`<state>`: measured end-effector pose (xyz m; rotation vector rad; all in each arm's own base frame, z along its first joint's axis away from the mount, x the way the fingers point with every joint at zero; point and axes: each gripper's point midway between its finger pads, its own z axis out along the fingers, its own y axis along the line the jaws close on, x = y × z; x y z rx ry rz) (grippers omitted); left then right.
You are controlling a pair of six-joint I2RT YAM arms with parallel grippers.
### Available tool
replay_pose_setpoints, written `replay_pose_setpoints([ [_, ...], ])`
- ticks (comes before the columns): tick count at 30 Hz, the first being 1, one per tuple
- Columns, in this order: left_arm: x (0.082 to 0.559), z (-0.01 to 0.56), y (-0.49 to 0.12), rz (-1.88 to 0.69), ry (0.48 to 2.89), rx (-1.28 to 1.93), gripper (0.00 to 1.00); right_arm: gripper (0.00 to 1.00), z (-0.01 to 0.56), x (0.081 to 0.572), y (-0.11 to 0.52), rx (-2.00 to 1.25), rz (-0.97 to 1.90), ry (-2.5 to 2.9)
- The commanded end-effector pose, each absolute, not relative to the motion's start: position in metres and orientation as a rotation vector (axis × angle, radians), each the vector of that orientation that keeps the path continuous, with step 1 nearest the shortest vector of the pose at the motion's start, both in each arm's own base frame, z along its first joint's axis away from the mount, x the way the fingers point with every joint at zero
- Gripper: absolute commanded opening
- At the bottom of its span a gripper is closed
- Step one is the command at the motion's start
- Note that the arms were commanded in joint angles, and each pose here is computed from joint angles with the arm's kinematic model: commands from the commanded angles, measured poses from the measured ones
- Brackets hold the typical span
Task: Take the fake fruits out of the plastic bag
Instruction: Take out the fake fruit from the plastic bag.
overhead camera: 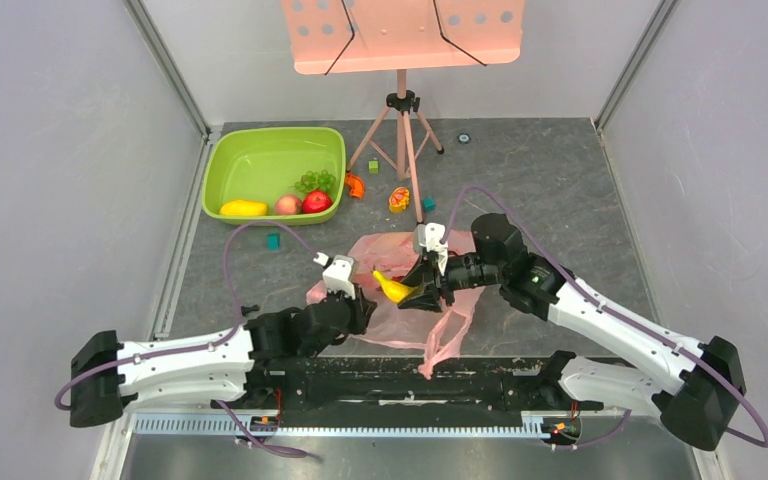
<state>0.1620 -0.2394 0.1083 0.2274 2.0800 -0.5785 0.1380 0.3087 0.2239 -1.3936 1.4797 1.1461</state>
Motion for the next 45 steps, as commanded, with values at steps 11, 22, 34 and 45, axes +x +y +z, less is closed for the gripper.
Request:
replay_pose_setpoints([
  [11, 0.144, 0.257, -0.256, -1.053, 1.804, 0.123, 0.59, 0.23, 0.264, 0.164, 0.315, -1.163, 1.081, 1.399],
  [22, 0.144, 0.283, -0.267, -1.152, 1.749, 0.07, 0.71, 0.23, 0.269, 0.156, 0.321, -1.181, 1.127, 1.36],
  [34, 0.151, 0.304, -0.273, -1.23, 1.682, -0.039, 0.76, 0.23, 0.261, 0.14, 0.331, -1.241, 1.152, 1.34],
  [45, 0.158, 0.297, -0.265, -1.195, 1.69, -0.116, 0.67, 0.23, 0.27, 0.136, 0.335, -1.239, 1.156, 1.284],
])
